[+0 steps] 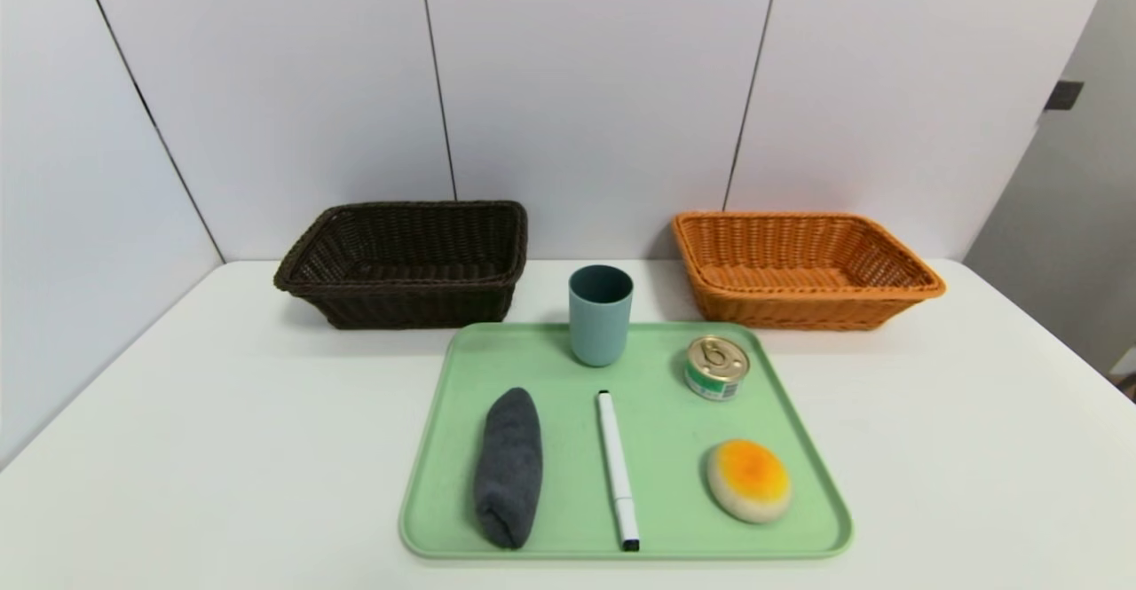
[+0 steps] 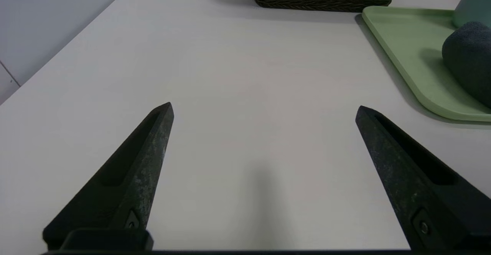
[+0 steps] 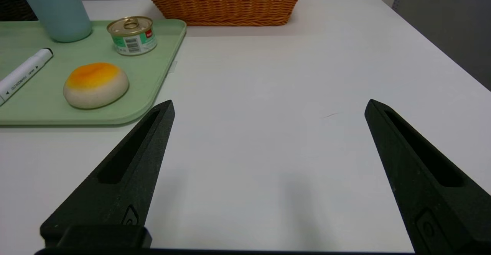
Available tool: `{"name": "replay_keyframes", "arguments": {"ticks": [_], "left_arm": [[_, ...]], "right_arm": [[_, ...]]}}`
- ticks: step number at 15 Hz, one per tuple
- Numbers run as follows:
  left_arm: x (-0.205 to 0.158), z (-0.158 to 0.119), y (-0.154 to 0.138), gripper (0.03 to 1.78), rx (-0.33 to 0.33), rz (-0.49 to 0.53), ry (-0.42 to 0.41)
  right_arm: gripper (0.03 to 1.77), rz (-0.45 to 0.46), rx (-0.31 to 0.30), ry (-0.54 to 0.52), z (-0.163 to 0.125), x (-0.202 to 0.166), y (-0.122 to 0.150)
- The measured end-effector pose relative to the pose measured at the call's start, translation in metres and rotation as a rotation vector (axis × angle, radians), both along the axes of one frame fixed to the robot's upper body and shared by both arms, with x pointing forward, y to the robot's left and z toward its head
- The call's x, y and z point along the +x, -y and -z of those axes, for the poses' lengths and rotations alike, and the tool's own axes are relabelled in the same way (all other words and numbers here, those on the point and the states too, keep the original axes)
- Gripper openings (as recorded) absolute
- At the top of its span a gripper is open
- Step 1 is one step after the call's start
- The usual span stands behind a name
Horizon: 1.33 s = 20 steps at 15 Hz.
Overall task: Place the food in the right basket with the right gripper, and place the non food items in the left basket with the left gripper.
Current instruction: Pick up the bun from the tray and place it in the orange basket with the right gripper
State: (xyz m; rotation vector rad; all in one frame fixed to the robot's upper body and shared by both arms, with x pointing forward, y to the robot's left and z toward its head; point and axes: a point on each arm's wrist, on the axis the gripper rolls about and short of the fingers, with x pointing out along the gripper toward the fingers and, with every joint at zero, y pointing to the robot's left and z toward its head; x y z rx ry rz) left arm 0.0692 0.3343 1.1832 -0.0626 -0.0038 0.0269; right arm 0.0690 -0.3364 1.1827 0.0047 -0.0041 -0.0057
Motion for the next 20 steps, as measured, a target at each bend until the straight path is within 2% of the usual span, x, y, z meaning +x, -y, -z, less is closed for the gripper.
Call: {"name": "replay_keyframes", "arguments": {"ticks": [3, 5, 9, 11, 14, 18, 20], "left_arm": [[0.000, 0.000, 0.000, 1.69, -0.003, 0.000, 0.000], [-0.002, -0.004, 0.000, 1.69, 0.028, 0.012, 0.002], [-0.012, -0.041, 0.002, 1.69, 0.058, 0.077, -0.036], [-0.010, -0.070, 0.002, 1.69, 0.053, 0.113, -0.080], [0.012, -0.121, 0.003, 1.69, 0.038, 0.133, -0.138], [0.060, -0.191, 0.003, 1.69, -0.012, 0.138, -0.201], [0.089, -0.221, 0.004, 1.69, -0.051, 0.142, -0.237]], "right_arm": [[1.71, 0.001, -0.005, 0.001, 0.000, 0.000, 0.000], [1.71, -0.006, -0.035, -0.004, 0.000, 0.000, 0.000], [1.71, -0.066, -0.099, -0.063, -0.012, -0.001, -0.001], [1.71, -0.120, -0.092, -0.083, -0.042, -0.002, -0.003], [1.71, -0.193, -0.065, -0.162, -0.108, 0.014, -0.004], [1.71, -0.271, 0.000, -0.329, -0.194, 0.077, -0.007], [1.71, -0.313, 0.060, -0.436, -0.228, 0.116, -0.013]]}}
